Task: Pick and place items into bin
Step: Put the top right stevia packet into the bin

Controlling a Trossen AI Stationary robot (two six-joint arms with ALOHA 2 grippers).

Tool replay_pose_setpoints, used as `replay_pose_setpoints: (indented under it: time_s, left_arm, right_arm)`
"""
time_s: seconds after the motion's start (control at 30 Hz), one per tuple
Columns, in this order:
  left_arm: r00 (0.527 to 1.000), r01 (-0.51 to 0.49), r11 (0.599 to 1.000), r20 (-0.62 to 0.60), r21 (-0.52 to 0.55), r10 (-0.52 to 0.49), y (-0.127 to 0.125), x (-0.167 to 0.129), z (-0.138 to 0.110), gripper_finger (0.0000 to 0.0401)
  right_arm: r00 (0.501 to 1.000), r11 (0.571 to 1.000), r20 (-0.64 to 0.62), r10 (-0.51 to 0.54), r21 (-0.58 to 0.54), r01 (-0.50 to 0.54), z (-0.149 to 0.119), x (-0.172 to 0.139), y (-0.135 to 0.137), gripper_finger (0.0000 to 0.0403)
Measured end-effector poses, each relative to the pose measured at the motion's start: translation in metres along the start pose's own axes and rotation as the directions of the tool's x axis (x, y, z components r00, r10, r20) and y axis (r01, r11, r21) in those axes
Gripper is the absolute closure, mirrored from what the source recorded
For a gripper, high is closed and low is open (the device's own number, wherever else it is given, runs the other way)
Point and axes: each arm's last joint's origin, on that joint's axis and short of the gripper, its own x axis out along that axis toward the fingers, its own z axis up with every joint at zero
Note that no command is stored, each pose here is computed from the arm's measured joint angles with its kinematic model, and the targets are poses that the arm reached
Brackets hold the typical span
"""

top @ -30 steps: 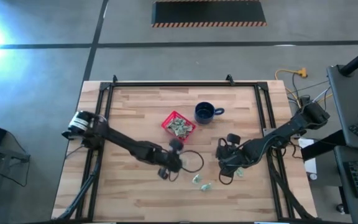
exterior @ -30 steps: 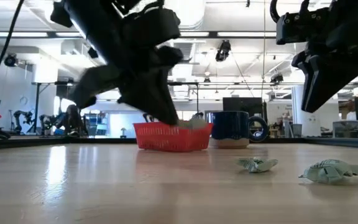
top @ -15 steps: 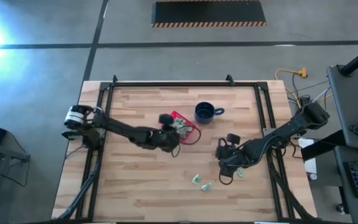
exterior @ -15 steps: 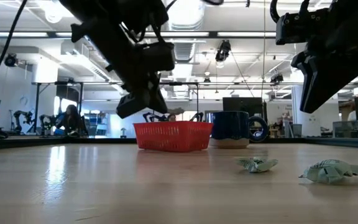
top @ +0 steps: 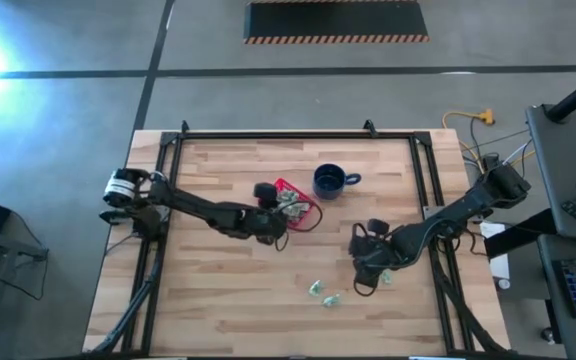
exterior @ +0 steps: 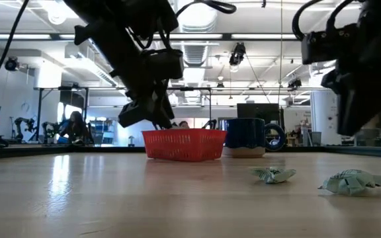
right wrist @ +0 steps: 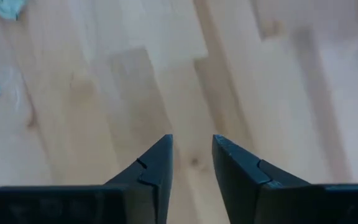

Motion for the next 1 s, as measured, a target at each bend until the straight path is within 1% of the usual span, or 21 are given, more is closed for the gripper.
replay_pose_setpoints:
  time_s: [0.1,0.17,0.23,0.33,0.43,0.57,0.67,0.8,0.93,1.0]
  left_arm:
    - [1.0,0.001,1.0,-0.001,-0.026,-0.001,0.003,-0.004,-0.001,0.0253]
    - [1.0,0.003,0.999,-0.012,-0.04,-0.003,0.005,-0.007,-0.002,0.0244]
    - [1.0,0.007,0.998,-0.02,-0.067,-0.008,0.007,-0.01,-0.004,0.0238]
    - [0.999,0.007,0.994,-0.032,-0.106,-0.011,0.012,-0.017,-0.006,0.0237]
    - [0.999,0.01,0.991,-0.049,-0.132,-0.016,0.015,-0.022,-0.009,0.0237]
    - [0.999,0.008,0.987,-0.048,-0.163,-0.016,0.019,-0.027,-0.013,0.0237]
    - [0.999,0.008,0.986,-0.05,-0.165,-0.016,0.019,-0.029,-0.019,0.0237]
    - [0.998,0.009,0.987,-0.058,-0.16,-0.019,0.016,-0.03,-0.029,0.0237]
    - [0.998,0.01,0.987,-0.062,-0.162,-0.02,0.014,-0.03,-0.035,0.0237]
    - [0.998,0.009,0.986,-0.055,-0.168,-0.018,0.015,-0.031,-0.036,0.0237]
  right_arm:
    - [0.996,0.997,-0.084,0.019,0.073,-0.013,-0.005,-0.001,-0.002,0.0283]
    - [0.989,0.989,-0.146,0.019,0.15,0.003,-0.008,-0.002,-0.004,0.0273]
    - [0.976,0.971,-0.214,0.023,0.238,0.029,-0.013,-0.003,-0.006,0.0266]
    - [0.955,0.93,-0.291,0.051,0.363,0.061,-0.017,-0.004,-0.006,0.0259]
    - [0.947,0.891,-0.311,0.075,0.448,0.076,-0.019,-0.005,-0.004,0.0257]
    - [0.942,0.826,-0.323,0.09,0.552,0.111,-0.021,-0.006,-0.002,0.0261]
    - [0.936,0.795,-0.338,0.1,0.593,0.129,-0.025,-0.007,0.002,0.0264]
    - [0.931,0.775,-0.351,0.103,0.615,0.146,-0.029,-0.002,0.009,0.0267]
    - [0.929,0.782,-0.352,0.115,0.609,0.134,-0.029,0.008,0.018,0.0266]
    - [0.924,0.788,-0.367,0.106,0.597,0.147,-0.03,0.012,0.019,0.0268]
